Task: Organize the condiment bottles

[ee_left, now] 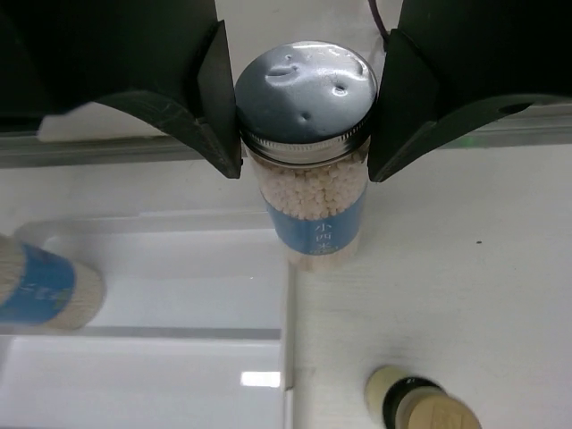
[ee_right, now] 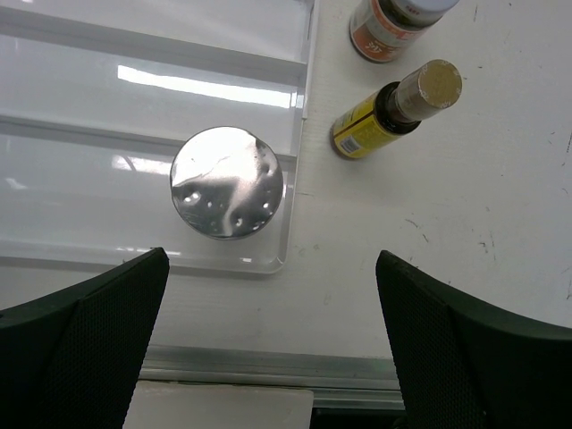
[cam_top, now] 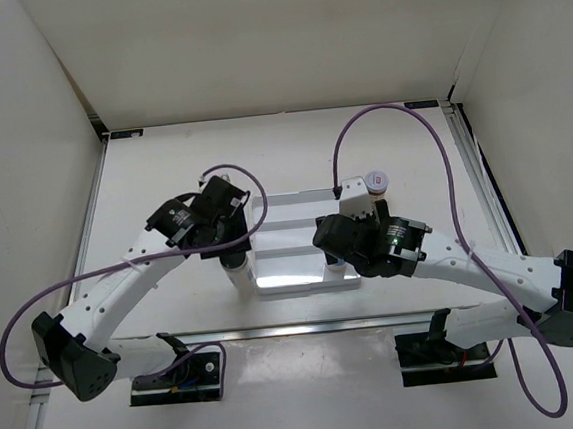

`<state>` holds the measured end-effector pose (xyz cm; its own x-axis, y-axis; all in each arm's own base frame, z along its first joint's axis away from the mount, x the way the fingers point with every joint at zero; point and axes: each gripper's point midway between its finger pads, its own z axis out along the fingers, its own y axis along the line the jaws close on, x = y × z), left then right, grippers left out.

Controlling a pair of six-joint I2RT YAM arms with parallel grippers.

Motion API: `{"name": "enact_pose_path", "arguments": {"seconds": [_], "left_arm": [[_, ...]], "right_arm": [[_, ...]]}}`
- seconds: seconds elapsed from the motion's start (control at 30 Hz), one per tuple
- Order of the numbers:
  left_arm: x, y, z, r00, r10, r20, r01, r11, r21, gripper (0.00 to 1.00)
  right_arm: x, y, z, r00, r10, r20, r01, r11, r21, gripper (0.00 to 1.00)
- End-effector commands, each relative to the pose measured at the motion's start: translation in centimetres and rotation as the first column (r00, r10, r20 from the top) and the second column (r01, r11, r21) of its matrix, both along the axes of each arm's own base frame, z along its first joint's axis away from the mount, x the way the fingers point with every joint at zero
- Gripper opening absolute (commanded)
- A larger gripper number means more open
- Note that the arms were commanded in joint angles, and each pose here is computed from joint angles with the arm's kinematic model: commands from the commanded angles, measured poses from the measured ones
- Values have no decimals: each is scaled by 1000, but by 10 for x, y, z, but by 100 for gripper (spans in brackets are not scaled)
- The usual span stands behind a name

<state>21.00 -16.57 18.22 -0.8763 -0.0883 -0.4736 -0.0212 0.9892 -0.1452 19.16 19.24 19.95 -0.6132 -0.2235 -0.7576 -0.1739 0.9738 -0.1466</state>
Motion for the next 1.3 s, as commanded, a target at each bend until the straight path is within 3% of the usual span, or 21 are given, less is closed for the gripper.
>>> {"name": "enact_pose_path", "arguments": {"seconds": [0.0, 0.2, 0.53, 0.77, 0.97, 1.03, 1.1, 1.27], "left_arm": [[14, -12, 54, 993, -19, 119, 27, 997, -68, 16], [30, -39, 68, 988, -55, 141, 67, 994, -81, 13], [45, -62, 19, 994, -82, 72, 84, 996, -23, 13], [43, -66, -8, 996, -74, 39, 76, 997, -29, 27], [40, -69, -25, 998, -68, 9, 69, 997, -42, 27], [40, -69, -28, 998, -68, 3, 68, 997, -36, 33], [39, -68, -31, 998, -68, -5, 68, 997, -30, 52], [38, -69, -31, 997, -73, -10, 72, 997, -37, 81]], "right_arm": [[4, -1, 7, 999, -29, 41, 28, 999, 28, 100], [5, -4, 10, 998, -28, 49, 27, 999, 17, 100], [1, -18, 23, 996, -63, 64, 60, 997, 48, 100], [-1, -22, 21, 996, -68, 61, 65, 997, 47, 100], [-1, -22, 18, 996, -73, 54, 71, 997, 37, 100], [-1, -22, 18, 996, -73, 54, 71, 997, 37, 100], [-1, -22, 18, 996, -73, 54, 71, 997, 37, 100], [-1, -21, 11, 997, -71, 41, 71, 997, -2, 100]]}}
